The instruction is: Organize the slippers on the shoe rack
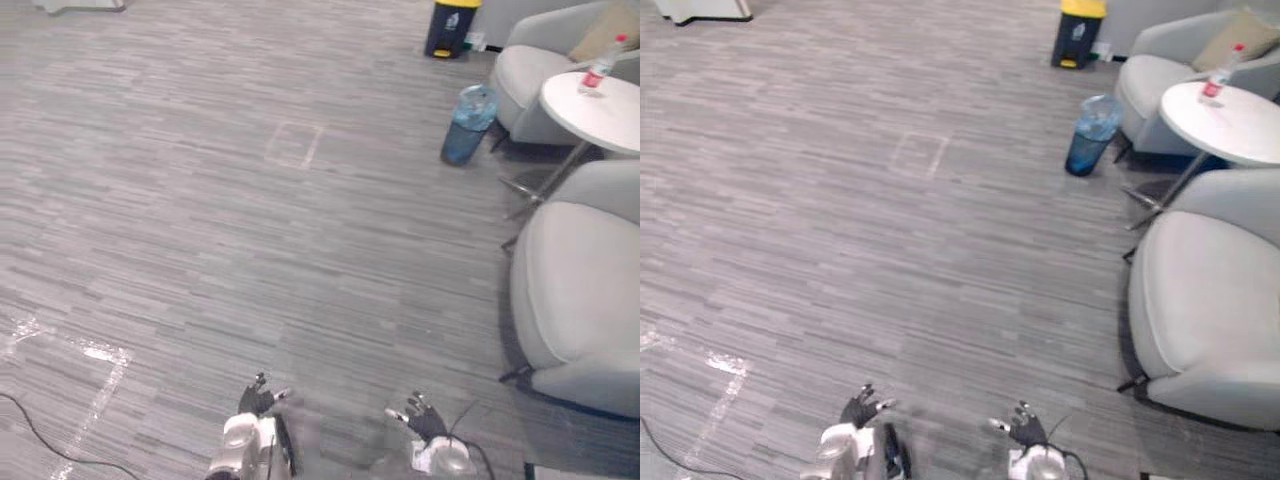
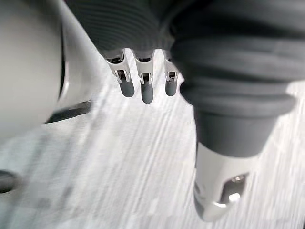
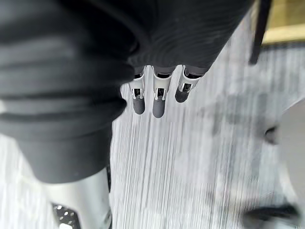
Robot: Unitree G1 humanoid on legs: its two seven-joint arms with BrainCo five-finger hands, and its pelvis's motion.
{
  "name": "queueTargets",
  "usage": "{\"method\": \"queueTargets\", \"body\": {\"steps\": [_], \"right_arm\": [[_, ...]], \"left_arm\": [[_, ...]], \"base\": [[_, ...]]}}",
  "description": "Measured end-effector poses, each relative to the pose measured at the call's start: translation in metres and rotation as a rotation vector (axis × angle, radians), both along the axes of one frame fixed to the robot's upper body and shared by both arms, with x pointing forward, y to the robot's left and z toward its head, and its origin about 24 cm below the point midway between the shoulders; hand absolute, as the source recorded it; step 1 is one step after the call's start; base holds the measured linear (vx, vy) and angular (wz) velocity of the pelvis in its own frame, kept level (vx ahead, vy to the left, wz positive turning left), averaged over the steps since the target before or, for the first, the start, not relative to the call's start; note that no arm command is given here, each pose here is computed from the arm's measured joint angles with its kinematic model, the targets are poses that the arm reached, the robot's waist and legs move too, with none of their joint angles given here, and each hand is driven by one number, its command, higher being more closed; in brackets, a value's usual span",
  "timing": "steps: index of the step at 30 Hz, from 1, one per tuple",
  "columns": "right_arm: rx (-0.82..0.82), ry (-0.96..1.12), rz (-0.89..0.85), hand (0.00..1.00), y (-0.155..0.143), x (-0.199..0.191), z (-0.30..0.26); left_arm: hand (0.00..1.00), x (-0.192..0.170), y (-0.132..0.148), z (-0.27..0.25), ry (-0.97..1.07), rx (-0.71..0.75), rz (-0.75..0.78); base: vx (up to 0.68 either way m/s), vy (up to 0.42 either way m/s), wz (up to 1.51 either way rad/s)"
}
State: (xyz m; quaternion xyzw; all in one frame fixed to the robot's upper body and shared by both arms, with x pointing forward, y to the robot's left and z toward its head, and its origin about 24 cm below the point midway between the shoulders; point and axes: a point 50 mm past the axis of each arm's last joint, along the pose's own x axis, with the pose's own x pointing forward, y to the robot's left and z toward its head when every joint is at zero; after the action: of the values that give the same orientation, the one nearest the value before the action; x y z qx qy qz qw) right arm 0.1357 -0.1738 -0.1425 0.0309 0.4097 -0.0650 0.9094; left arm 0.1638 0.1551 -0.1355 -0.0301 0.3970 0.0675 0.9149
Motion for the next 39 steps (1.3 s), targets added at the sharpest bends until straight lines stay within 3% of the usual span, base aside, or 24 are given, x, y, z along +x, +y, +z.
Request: {"method": "queueTargets", "body": {"steps": [7,13,19,20,27,32,35,39], "right_arm": [[-0.006,0.097,0.005,0.00,0.002,-0.016,-0.010],[-0.020,-0.008,-0.025,0.00,-0.008,0.001,0.001],[-0.012,-0.039,-0.021,0.00,-0.006,0.007,0.005],[-0.016,-0.035,-0.018,0.00,-0.007,0.009,0.005],[-0.032,0.007,0.055,0.00,-0.001,0.002,0.001],[-0.013,0.029,0.055,0.00,0.008,0.002,-0.002],[-0.049,0.068,0.051,0.00,-0.005,-0.007,-0.006],[-0.030,0.125,0.017,0.00,-0.002,-0.026,-0.013]], "left_arm": [[0.00,-0.008,0.005,-0.006,0.051,0.036,-0.033],[0.00,-0.019,0.002,-0.012,0.100,0.026,-0.024],[0.00,-0.007,-0.014,-0.008,0.073,-0.013,-0.035],[0.00,-0.011,-0.023,-0.010,0.081,-0.050,-0.025],[0.00,-0.026,0.002,-0.011,0.076,-0.066,0.182],[0.00,-0.018,-0.001,-0.007,0.044,-0.063,0.150],[0.00,-0.020,-0.009,-0.008,0.053,-0.046,0.072],[0.00,-0.025,0.006,-0.012,0.083,0.014,0.018]], "base": [[0.62,0.241,0.49],[0.64,0.038,0.40],[0.64,-0.224,0.82],[0.53,-0.233,0.38],[0.64,-0.202,0.04],[0.52,-0.001,-0.23],[0.61,0.212,-0.44],[0.65,0.270,0.13]]}}
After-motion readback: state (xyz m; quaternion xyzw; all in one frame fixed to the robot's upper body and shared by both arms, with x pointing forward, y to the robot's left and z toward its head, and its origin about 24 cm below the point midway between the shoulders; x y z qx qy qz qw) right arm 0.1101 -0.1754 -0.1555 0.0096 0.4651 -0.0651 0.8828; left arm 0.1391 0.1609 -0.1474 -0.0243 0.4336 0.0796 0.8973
